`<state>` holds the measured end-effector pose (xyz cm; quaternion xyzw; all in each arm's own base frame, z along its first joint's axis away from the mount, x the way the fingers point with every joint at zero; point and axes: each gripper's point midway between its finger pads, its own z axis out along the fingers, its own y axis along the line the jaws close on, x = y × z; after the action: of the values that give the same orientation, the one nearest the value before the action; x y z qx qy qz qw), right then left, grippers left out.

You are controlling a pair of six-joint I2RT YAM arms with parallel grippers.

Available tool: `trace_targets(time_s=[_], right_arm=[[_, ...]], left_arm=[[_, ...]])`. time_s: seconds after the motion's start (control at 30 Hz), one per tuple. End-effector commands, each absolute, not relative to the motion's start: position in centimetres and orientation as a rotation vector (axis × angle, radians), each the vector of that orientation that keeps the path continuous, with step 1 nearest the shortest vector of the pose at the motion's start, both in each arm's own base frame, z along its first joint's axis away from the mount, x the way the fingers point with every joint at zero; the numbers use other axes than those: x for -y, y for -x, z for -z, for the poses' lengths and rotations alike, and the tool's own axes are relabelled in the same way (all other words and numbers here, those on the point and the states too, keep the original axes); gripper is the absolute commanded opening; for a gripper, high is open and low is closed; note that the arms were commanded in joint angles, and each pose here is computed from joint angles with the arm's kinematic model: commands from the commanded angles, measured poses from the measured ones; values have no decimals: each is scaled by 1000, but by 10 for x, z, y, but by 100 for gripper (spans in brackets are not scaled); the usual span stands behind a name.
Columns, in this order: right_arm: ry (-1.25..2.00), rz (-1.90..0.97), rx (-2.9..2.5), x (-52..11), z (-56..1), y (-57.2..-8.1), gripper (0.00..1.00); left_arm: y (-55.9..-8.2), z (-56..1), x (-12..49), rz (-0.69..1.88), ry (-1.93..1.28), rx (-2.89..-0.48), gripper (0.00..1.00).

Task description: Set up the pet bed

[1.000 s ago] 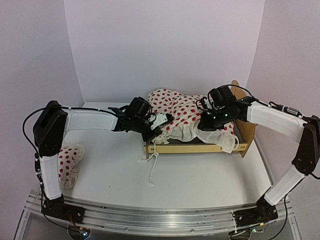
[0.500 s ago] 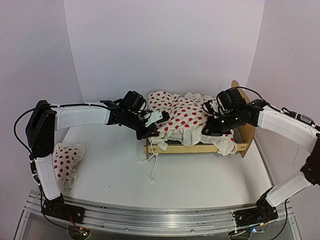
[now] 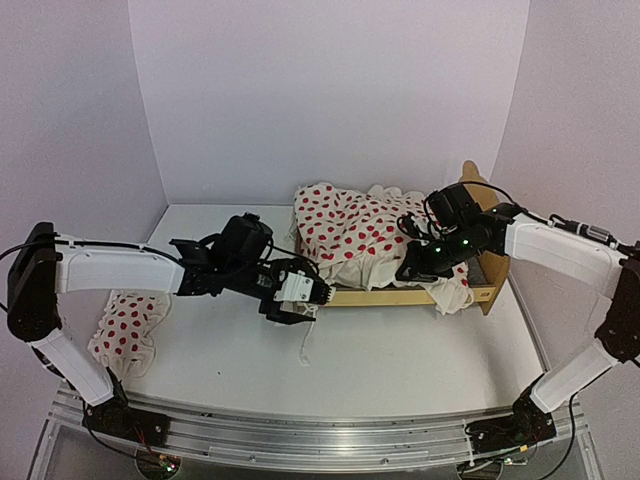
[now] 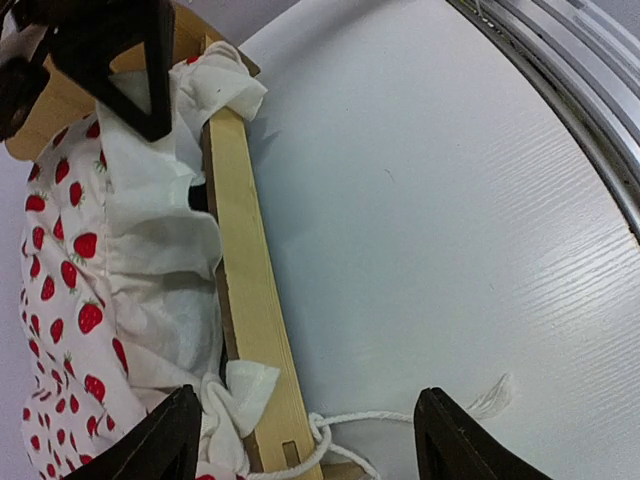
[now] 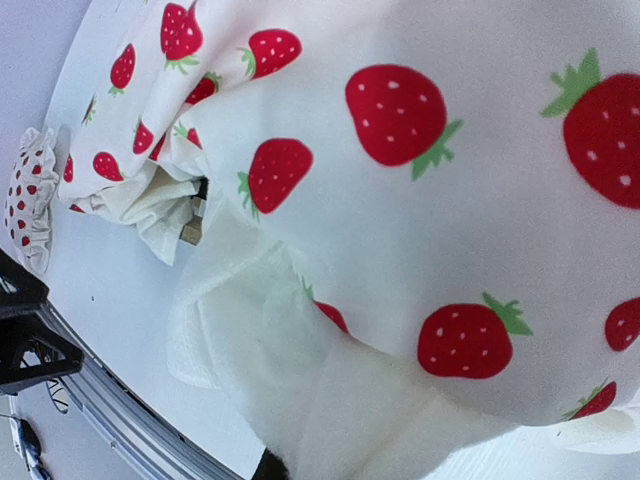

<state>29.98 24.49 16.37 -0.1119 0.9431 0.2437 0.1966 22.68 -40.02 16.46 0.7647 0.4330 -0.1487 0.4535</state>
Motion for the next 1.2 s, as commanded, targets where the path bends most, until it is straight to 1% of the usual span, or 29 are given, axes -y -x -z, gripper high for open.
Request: trace_targets(time_s=[0.0, 0.1, 0.17, 0.3, 0.43, 0.5, 0.63, 0.73, 0.77, 0.87, 0.9, 1.03, 1.17], right_arm=[[327, -747, -2597, -257, -176, -305, 0], [328, -746, -2600, -257, -175, -304, 0], [329, -745, -2602, -256, -173, -303, 0], [331, -739, -2603, -254, -171, -301, 0], [342, -740, -2592, -254, -174, -301, 0], [348, -743, -2589, -254, -175, -301, 0], [356, -743, -2585, -255, -175, -301, 0], [363, -748, -2583, -255, -175, -300, 0], [365, -746, -2582, -255, -176, -300, 0], [364, -730, -2581, -253, -175, -301, 0], [362, -722, -2580, -252, -174, -301, 0], [333, -661, -2583, -243, -170, -305, 0], [271, -639, -2574, -228, -175, -314, 0]], left_arm=[[-249, -175, 426, 167, -1832, -843, 73], [-266, -168, 436, 108, -1810, -860, 73], [-273, -160, 439, 64, -1812, -843, 70], [-279, -142, 441, 24, -1837, -835, 61], [-292, -140, 443, -35, -1803, -861, 49], [-296, -142, 443, -52, -1784, -866, 47], [-303, -143, 441, -87, -1753, -882, 39], [-308, -140, 440, -112, -1743, -897, 28], [-309, -139, 440, -117, -1741, -900, 23], [-311, -140, 438, -128, -1737, -910, 2], [-311, -142, 437, -128, -1734, -918, 0], [-312, -156, 429, -62, -1708, -1026, 0], [-305, -186, 415, 200, -1688, -1181, 0]])
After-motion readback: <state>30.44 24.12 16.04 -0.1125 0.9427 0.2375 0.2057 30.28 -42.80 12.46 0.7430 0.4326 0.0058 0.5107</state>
